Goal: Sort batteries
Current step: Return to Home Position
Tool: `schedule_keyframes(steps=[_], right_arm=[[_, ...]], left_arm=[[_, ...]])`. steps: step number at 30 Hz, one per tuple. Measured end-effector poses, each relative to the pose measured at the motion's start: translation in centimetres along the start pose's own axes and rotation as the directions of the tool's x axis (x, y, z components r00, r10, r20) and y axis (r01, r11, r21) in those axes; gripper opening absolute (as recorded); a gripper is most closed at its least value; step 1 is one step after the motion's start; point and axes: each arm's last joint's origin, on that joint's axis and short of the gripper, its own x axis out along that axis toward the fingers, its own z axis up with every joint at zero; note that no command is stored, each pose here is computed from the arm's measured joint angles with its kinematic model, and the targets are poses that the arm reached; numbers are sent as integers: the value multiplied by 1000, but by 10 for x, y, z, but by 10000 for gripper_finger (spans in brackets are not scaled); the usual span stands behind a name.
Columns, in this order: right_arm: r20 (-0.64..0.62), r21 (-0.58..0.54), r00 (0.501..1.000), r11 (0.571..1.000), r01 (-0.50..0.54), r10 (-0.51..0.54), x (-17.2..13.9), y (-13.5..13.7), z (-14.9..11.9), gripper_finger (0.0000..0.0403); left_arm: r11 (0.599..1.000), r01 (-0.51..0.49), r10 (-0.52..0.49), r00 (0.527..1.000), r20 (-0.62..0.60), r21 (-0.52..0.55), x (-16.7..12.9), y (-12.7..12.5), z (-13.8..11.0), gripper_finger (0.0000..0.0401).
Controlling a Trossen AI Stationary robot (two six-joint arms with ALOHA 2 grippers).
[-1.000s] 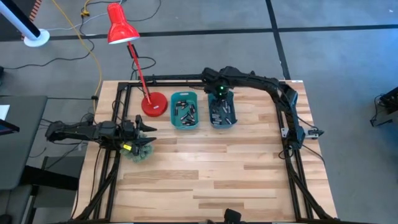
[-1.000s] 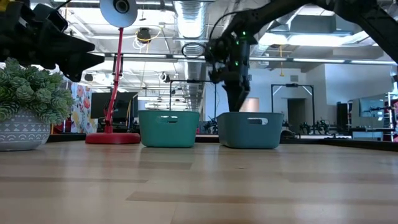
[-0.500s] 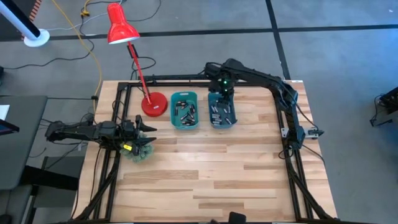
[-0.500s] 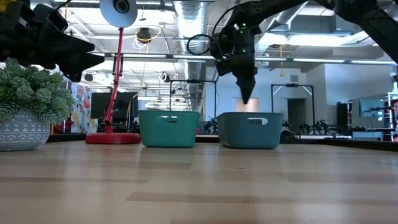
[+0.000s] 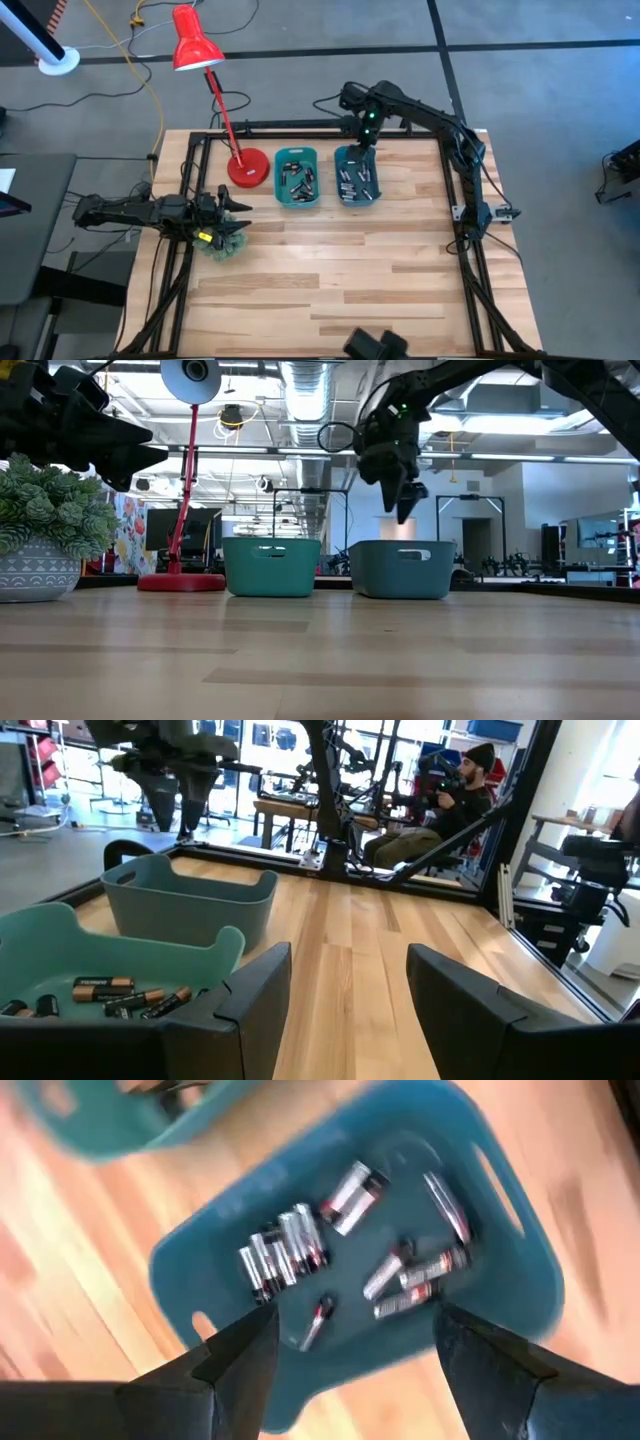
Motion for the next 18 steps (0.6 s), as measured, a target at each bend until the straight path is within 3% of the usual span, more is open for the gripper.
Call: schedule_keyframes(steps=[3, 8, 15, 18], right_arm=[[-11, 196, 1000, 980, 28, -26, -2, -11, -3, 279], [2, 277, 996, 957, 82, -85, -5, -26, -3, 279], [16, 111, 996, 990, 85, -88, -5, -22, -2, 279], [93, 72, 991, 993, 92, -98, -14, -12, 1, 279]], left_arm=[[1000, 0, 0, 1000, 0, 3, 0, 0, 0, 194], [1000, 0, 0, 1000, 1, 0, 0, 0, 0, 194], [1000, 0, 0, 1000, 0, 0, 0, 0, 0, 194], [1000, 0, 0, 1000, 0, 4, 0, 0, 0, 194]])
